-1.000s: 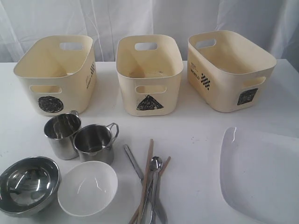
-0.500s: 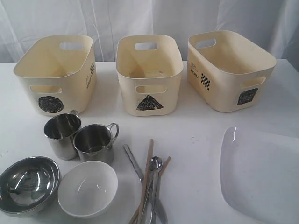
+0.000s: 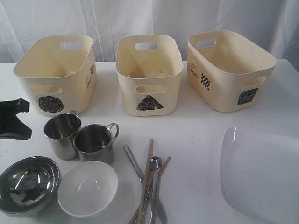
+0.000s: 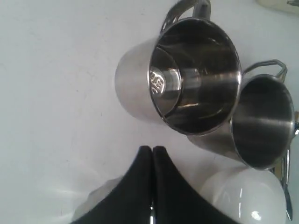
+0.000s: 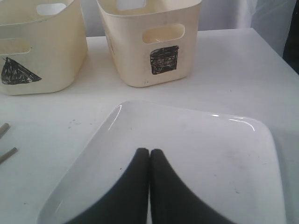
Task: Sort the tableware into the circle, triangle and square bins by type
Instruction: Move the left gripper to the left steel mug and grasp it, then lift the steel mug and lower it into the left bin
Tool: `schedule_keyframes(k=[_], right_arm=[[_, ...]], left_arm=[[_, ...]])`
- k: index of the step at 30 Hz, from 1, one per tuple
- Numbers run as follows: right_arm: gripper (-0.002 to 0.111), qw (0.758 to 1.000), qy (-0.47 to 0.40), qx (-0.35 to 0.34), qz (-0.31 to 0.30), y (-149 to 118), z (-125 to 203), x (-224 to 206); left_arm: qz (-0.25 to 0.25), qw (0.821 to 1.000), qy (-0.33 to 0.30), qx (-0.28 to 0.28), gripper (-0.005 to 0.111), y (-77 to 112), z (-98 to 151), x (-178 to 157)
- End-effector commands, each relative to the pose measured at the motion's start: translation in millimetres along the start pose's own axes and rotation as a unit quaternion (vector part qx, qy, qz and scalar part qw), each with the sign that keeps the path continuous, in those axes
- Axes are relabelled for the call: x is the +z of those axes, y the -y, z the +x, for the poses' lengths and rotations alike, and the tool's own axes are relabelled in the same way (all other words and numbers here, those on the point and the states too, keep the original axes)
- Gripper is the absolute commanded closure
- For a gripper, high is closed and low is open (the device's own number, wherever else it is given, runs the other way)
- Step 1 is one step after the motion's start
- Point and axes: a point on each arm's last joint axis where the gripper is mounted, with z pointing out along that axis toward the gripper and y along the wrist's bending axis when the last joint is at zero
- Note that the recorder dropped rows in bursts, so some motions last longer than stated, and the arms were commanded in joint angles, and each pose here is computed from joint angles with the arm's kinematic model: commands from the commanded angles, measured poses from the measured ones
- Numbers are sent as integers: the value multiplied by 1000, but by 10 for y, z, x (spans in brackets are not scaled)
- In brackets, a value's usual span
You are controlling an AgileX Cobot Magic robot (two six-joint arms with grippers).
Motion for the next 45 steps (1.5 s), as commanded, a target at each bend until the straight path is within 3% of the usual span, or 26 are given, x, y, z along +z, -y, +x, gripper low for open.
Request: schedule_keyframes(k=[1, 5, 7, 8, 10, 13, 15, 20, 25, 31, 38, 45], right_arm=[[108, 1000, 9, -2, -1, -1, -9, -3], [108, 1000, 9, -2, -1, -1, -9, -3], [108, 1000, 9, -2, -1, -1, -9, -3], [108, 1000, 9, -2, -1, -1, -9, -3], [108, 1000, 9, -2, -1, -1, -9, -3], [108, 1000, 9, -2, -1, -1, -9, -3], [108, 1000, 9, -2, -1, -1, -9, -3], [108, 1000, 9, -2, -1, -1, -9, -3], [108, 1000, 9, -2, -1, -1, -9, -3], [108, 1000, 9, -2, -1, -1, -9, -3], [108, 1000, 9, -2, -1, -1, -9, -3], [108, 1000, 9, -2, -1, -1, -9, -3]], left_arm=[[-25, 997, 67, -25, 107, -24, -120, -46], [-44, 986, 146, -62, 104, -72, -255, -78], [-45, 987, 144, -50, 88, -69, -253, -78], [-42, 989, 135, -34, 72, -59, -239, -72], [-32, 989, 135, -46, 58, -44, -239, -71], [-7, 985, 148, -82, 60, -11, -264, -76], [-6, 987, 147, -73, 62, -6, -261, -75], [35, 994, 62, -80, 62, -57, -186, 204], [51, 996, 23, -63, 62, -141, -152, 425], [51, 996, 32, -61, 62, -156, -170, 450], [38, 996, 36, -77, 62, -302, -190, 667], [44, 997, 34, -49, 64, -320, -184, 724]])
